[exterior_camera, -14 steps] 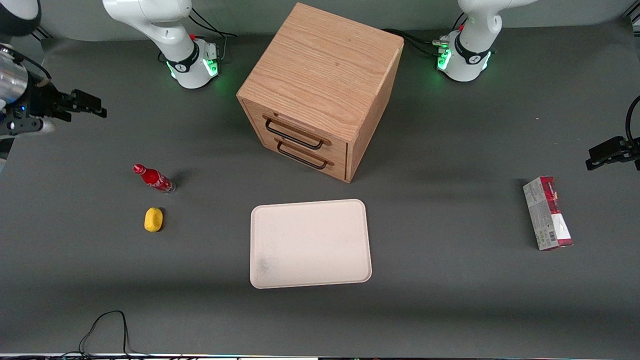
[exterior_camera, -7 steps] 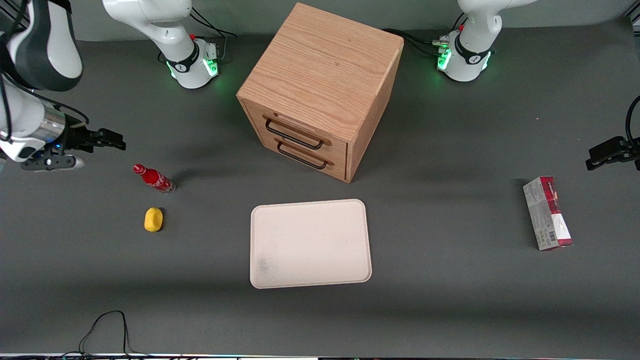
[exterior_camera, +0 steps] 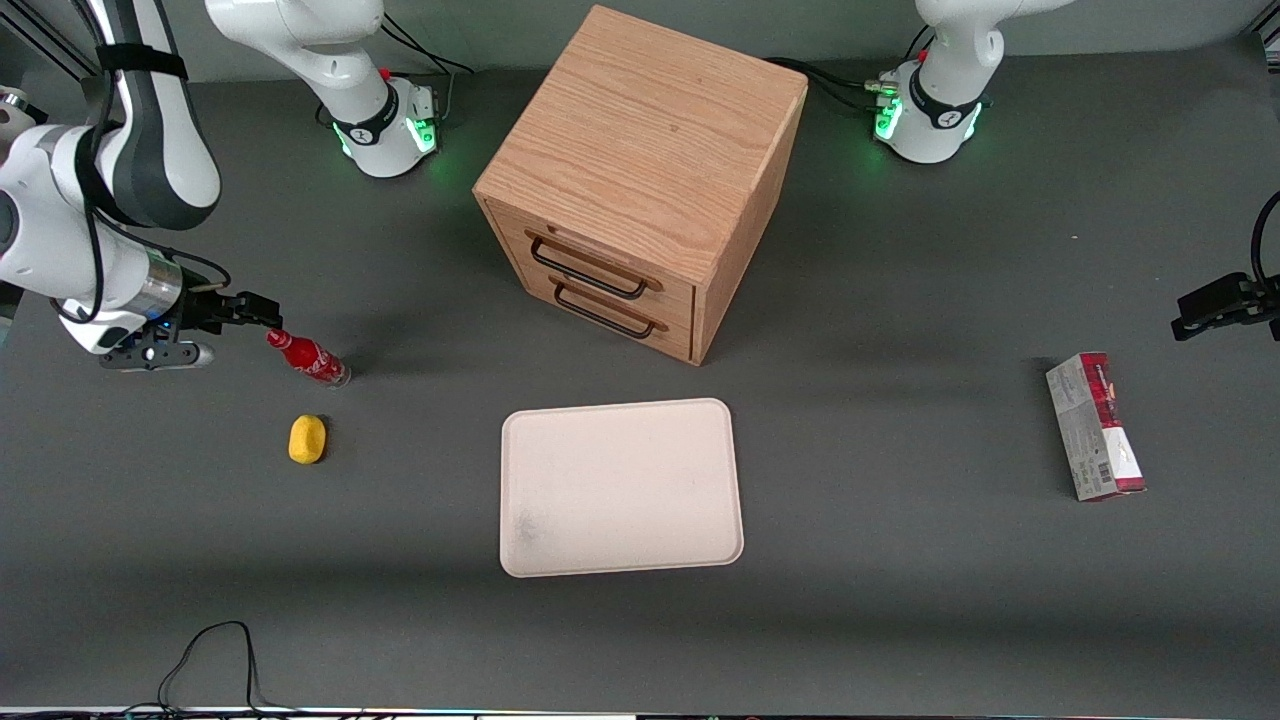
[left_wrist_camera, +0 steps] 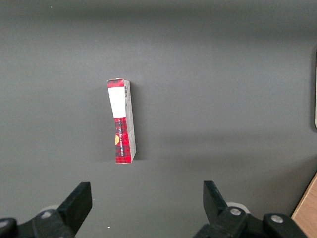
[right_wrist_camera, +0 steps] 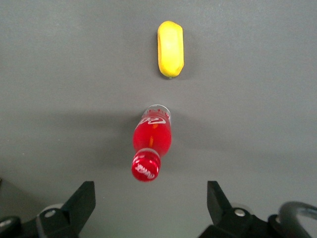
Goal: Place coke bottle on tray
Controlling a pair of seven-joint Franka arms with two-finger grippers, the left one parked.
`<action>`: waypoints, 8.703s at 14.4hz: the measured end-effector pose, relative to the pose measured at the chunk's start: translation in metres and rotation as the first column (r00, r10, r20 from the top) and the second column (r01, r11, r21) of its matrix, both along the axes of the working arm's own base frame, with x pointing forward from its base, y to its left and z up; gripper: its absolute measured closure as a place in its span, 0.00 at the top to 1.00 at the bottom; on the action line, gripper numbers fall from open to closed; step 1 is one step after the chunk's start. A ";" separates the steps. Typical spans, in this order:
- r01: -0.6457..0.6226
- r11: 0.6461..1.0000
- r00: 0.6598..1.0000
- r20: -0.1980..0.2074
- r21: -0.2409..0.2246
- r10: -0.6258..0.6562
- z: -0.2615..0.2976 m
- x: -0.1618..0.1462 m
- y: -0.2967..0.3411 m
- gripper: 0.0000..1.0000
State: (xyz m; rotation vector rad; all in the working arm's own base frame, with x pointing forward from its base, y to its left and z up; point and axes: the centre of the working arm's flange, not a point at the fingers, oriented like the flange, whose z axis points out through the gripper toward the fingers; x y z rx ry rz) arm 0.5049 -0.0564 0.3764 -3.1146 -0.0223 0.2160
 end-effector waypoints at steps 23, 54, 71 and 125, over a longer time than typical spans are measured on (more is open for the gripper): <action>-0.002 1.000 0.999 0.038 -0.008 0.002 -0.050 -0.014 0.002 0.31; 0.102 0.994 0.989 -0.106 -0.042 -0.106 0.165 0.104 0.111 0.31; 0.150 0.988 0.987 0.059 0.027 -0.151 0.000 0.202 0.339 0.31; -0.041 0.999 0.999 0.034 0.013 0.040 0.206 0.016 0.081 1.00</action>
